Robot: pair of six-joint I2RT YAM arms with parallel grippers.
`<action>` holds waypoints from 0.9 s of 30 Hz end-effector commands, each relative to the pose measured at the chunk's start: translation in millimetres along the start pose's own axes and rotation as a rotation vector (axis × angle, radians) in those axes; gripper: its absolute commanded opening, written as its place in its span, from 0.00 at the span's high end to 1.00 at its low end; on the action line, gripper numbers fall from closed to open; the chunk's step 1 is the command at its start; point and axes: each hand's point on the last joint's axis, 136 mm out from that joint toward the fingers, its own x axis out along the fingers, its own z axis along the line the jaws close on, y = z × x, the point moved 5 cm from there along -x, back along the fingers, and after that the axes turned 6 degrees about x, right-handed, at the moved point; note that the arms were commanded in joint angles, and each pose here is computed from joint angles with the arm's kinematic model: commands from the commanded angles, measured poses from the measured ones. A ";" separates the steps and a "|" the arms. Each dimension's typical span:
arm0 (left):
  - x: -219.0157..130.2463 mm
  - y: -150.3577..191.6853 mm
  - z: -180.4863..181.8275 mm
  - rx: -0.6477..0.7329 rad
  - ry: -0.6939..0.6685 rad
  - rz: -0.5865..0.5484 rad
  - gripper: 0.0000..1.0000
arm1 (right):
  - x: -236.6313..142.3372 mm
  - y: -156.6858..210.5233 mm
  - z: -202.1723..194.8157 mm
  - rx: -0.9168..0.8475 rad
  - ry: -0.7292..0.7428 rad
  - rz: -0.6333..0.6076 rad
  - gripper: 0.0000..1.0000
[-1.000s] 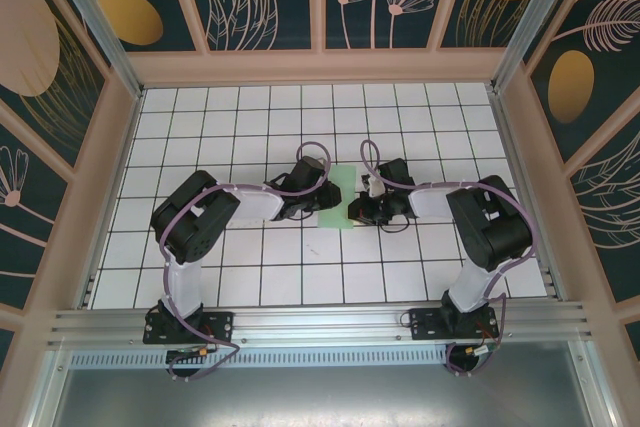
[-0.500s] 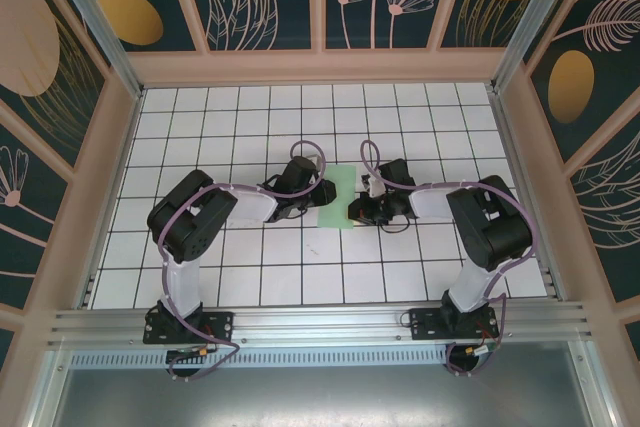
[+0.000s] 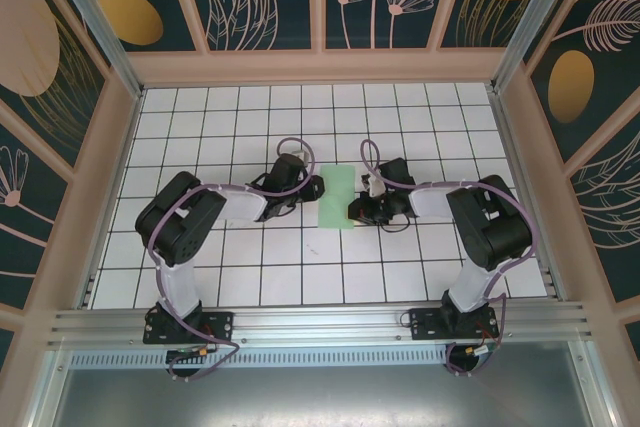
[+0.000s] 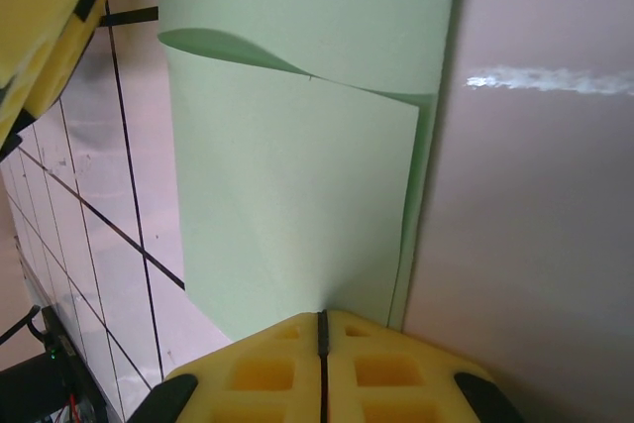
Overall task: Fold a paper plane with a square sheet of paper (pick it up from the middle)
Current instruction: Fold the triangle a second time at the center of the table.
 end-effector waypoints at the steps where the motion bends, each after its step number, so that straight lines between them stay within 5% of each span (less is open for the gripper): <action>1: -20.4 -21.1 -21.3 0.001 0.108 -0.056 0.67 | -1.2 5.8 -20.4 0.069 0.116 0.023 0.89; 8: -20.4 -9.2 -44.5 -0.101 0.277 0.048 0.80 | -33.0 -16.2 35.0 -0.031 -0.012 -0.094 0.80; 13: -11.5 9.0 -48.0 -0.128 0.298 0.127 0.86 | -45.9 -22.0 29.4 -0.025 0.074 -0.178 0.63; 27: 11.4 31.3 -41.5 -0.163 0.245 0.206 0.90 | -29.2 -30.1 14.4 -0.003 0.128 -0.160 0.51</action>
